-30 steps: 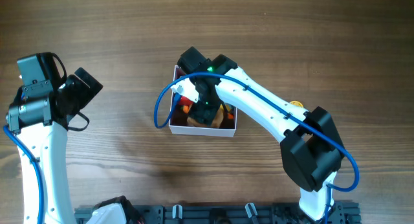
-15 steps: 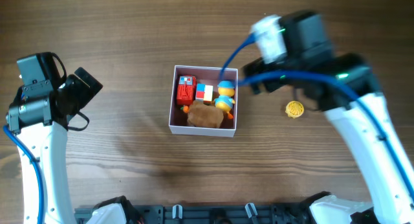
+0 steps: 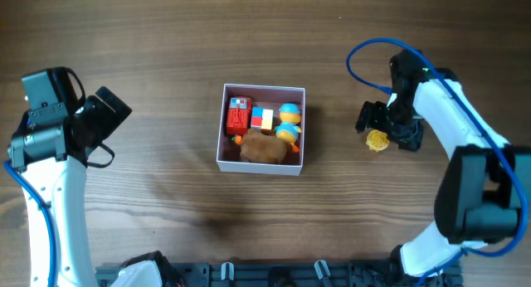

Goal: Pack container
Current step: 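Grasp the yellow round toy with the right gripper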

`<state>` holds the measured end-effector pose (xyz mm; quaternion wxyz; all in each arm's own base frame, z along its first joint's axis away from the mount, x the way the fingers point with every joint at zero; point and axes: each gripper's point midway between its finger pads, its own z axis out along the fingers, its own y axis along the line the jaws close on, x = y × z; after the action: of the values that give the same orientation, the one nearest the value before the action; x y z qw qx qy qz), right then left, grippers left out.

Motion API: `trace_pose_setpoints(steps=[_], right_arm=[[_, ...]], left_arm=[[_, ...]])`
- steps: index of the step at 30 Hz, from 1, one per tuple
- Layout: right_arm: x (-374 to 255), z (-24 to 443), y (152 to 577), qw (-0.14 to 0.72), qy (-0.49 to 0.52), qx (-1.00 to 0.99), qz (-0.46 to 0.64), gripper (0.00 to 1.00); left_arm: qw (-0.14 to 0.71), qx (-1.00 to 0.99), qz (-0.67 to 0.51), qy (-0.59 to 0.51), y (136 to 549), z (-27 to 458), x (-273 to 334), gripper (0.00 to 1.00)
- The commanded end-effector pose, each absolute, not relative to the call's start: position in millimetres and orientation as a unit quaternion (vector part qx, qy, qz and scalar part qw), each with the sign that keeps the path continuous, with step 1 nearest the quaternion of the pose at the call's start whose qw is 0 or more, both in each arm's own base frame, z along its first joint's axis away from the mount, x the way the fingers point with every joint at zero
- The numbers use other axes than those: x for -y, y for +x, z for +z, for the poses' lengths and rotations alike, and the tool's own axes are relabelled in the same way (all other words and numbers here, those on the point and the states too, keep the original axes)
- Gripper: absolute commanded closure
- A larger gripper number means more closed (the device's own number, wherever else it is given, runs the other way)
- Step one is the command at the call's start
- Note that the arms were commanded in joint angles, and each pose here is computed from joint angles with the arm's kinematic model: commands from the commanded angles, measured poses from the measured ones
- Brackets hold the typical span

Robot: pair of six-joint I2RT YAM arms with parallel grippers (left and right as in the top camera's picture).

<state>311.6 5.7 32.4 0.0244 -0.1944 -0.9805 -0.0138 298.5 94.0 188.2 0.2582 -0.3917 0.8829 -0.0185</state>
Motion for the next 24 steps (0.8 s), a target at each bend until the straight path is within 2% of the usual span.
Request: trace_pose_setpoints(steps=[1, 6, 11, 18, 21, 24], right_arm=[[-8.8, 18.4, 311.1, 0.042, -0.202, 0.978, -0.019, 0.07], [-8.8, 13.4, 307.3, 0.050, -0.200, 0.978, -0.017, 0.10], [-8.8, -11.3, 292.6, 0.054, -0.202, 0.978, -0.016, 0.10], [-8.7, -12.5, 311.9, 0.015, -0.186, 0.982, -0.024, 0.11], [-8.1, -12.5, 312.2, 0.014, -0.183, 0.983, -0.023, 0.15], [-8.2, -12.5, 311.4, 0.016, -0.183, 0.983, -0.023, 0.26]], left_arm=[[0.272, -0.877, -0.026, -0.395, 299.6, 198.2, -94.0, 0.00], [0.272, -0.877, -0.026, -0.395, 299.6, 198.2, -94.0, 0.00], [0.272, -0.877, -0.026, -0.395, 299.6, 198.2, -94.0, 0.00], [0.270, -0.877, -0.026, -0.395, 299.1, 197.8, -93.8, 0.00], [0.270, -0.878, -0.026, -0.396, 298.8, 197.7, -93.8, 0.00], [0.270, -0.878, -0.026, -0.396, 298.8, 197.7, -93.8, 0.00]])
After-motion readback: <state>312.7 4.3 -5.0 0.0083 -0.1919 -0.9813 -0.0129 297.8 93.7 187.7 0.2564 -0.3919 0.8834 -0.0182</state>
